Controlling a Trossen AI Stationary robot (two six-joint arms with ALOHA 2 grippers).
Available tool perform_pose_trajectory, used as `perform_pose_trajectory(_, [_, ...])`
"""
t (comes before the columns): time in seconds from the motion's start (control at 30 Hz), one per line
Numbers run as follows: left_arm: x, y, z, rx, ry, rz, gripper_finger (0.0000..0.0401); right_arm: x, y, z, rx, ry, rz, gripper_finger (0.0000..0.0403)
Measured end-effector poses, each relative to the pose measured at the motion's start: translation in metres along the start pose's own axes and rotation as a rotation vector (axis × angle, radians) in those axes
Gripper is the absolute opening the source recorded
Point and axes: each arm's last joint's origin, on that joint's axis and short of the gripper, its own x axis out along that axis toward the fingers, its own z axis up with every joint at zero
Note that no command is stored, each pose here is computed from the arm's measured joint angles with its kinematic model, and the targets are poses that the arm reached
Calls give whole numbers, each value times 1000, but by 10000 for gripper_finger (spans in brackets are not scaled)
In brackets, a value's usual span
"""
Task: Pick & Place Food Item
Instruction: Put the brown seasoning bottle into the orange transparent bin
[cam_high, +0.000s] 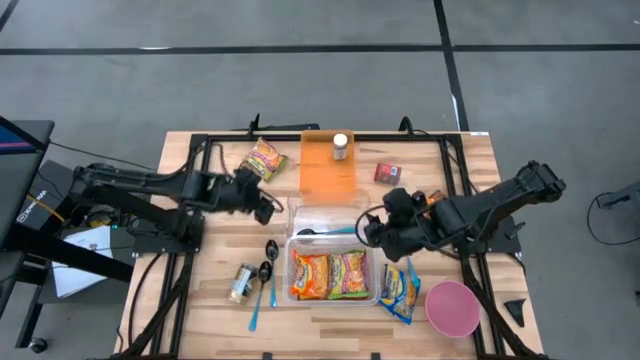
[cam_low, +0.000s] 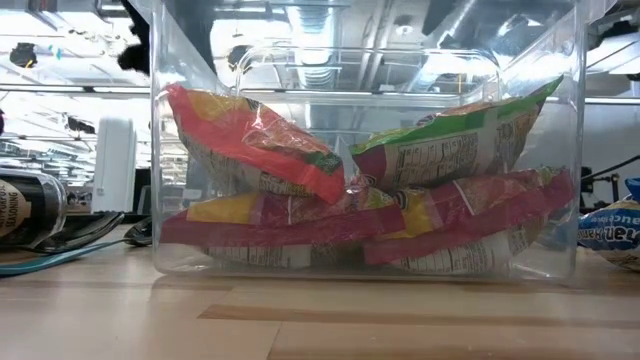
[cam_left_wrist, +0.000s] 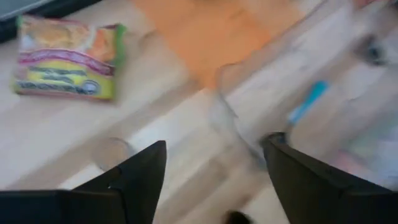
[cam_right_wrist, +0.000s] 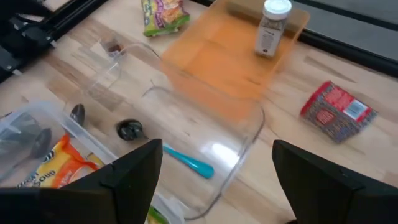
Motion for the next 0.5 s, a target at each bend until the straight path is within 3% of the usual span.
perform_pose_trajectory(0.3, [52,36,30,128,204,110,245,-3,-2,-4,14,11,-14,299])
perform_pose_trajectory(0.5, [86,66,37,19,440,104,276,2,-5,3,-24,9,-28,299])
